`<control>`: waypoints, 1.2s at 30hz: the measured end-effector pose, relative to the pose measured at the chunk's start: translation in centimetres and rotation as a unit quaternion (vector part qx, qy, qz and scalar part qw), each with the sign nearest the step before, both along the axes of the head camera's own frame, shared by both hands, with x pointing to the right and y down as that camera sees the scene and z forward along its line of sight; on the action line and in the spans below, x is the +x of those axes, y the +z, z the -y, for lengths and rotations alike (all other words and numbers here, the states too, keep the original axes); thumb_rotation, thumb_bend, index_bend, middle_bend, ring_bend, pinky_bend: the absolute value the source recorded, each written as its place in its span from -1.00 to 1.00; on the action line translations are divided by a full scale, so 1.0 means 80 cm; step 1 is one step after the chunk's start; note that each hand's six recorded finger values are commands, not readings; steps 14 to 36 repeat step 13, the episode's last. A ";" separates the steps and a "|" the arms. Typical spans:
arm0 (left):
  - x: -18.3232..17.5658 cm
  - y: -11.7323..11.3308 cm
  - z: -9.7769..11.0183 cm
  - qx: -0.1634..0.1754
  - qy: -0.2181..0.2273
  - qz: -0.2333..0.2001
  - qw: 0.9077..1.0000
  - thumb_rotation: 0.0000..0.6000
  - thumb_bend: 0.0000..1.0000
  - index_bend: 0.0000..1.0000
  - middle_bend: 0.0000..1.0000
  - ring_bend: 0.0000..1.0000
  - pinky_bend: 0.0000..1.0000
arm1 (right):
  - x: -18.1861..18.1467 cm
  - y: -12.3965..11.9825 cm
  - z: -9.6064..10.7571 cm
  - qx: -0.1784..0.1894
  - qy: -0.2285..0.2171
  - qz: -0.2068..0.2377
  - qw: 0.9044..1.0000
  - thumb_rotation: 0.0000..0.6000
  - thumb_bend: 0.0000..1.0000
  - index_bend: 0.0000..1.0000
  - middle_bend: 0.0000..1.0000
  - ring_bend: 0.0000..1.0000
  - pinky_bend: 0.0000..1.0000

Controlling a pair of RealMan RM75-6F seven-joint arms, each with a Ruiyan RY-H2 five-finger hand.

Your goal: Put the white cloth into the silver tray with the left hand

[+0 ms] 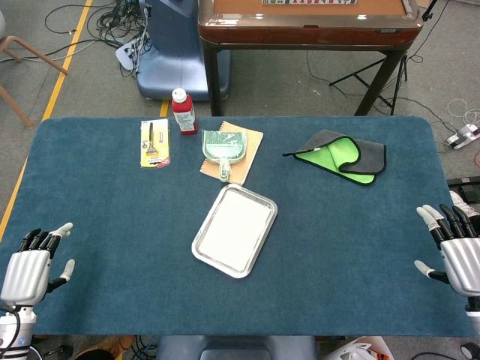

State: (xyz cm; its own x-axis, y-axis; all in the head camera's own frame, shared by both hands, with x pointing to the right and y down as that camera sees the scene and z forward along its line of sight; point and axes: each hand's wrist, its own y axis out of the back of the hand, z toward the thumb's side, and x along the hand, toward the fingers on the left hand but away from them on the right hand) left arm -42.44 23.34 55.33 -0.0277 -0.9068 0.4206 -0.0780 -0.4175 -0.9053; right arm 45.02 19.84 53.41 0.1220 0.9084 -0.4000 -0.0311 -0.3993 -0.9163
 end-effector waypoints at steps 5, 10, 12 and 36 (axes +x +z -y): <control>0.000 -0.004 -0.005 0.001 -0.003 0.004 1.000 1.00 -0.34 -0.63 -0.44 -0.56 -0.74 | -0.002 0.002 0.000 0.000 -0.002 0.003 1.000 1.00 -0.84 -0.85 -0.78 -1.00 -0.90; 0.000 -0.007 -0.010 0.003 -0.007 0.007 1.000 1.00 -0.34 -0.62 -0.44 -0.56 -0.74 | -0.002 0.003 0.001 -0.002 -0.002 0.004 1.000 1.00 -0.84 -0.85 -0.78 -1.00 -0.90; 0.000 -0.007 -0.011 0.002 -0.008 0.009 1.000 1.00 -0.34 -0.62 -0.44 -0.56 -0.74 | -0.002 0.004 0.001 -0.003 -0.002 0.003 1.000 1.00 -0.84 -0.85 -0.78 -1.00 -0.90; -0.001 -0.007 -0.011 0.002 -0.008 0.009 1.000 1.00 -0.34 -0.62 -0.44 -0.56 -0.74 | -0.002 0.004 0.001 -0.003 -0.003 0.003 1.000 1.00 -0.84 -0.85 -0.78 -1.00 -0.90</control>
